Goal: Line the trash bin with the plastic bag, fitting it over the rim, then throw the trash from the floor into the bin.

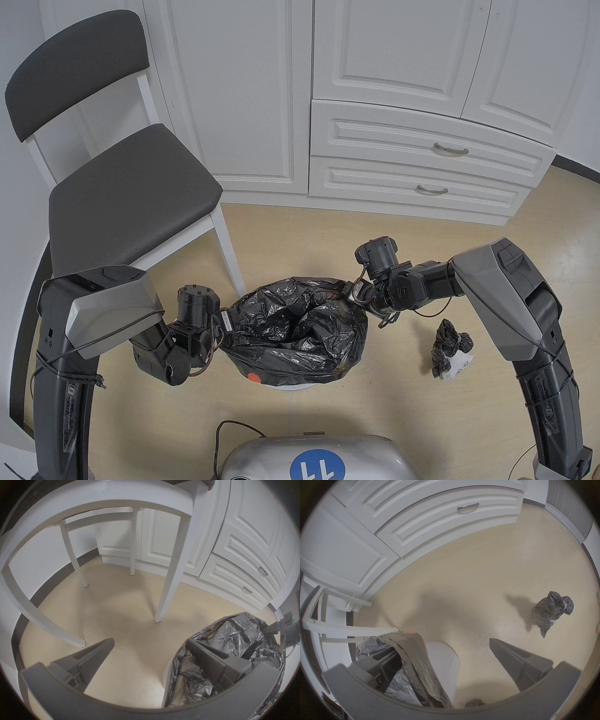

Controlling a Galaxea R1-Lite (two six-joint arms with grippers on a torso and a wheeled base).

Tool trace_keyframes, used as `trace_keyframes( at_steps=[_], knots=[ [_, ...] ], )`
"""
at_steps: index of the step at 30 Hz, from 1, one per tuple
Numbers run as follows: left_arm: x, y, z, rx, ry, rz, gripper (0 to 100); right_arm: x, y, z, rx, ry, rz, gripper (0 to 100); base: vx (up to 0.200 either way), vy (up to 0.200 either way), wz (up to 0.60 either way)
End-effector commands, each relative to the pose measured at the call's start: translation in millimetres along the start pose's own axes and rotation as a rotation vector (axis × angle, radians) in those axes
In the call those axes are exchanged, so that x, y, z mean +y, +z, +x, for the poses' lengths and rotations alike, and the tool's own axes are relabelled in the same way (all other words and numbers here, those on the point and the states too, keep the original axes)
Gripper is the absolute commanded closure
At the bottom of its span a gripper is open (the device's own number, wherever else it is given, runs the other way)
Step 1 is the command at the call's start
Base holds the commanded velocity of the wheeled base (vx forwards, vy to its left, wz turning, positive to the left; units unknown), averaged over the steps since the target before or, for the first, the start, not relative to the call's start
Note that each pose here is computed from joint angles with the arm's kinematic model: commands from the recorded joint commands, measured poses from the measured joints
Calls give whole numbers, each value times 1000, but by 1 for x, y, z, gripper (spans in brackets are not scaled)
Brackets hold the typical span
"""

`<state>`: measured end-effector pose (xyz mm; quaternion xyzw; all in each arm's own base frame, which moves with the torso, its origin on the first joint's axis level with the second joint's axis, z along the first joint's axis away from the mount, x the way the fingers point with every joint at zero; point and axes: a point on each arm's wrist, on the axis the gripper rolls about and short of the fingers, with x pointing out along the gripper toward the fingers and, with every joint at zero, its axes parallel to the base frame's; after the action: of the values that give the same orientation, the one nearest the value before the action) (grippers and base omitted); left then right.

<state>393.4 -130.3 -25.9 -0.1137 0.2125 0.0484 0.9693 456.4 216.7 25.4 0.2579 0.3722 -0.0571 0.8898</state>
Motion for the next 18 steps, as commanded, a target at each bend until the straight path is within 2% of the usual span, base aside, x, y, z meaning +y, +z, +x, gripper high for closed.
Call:
trace_keyframes(
  at_steps=[1,18],
  knots=[
    [1,0,1,1,5,-1,0,3,0,6,8,-9,19,0,0,0,0],
    [8,-10,8,27,26,11,0,-2,-8,19,39,-49,16,0,0,0,0]
  ],
)
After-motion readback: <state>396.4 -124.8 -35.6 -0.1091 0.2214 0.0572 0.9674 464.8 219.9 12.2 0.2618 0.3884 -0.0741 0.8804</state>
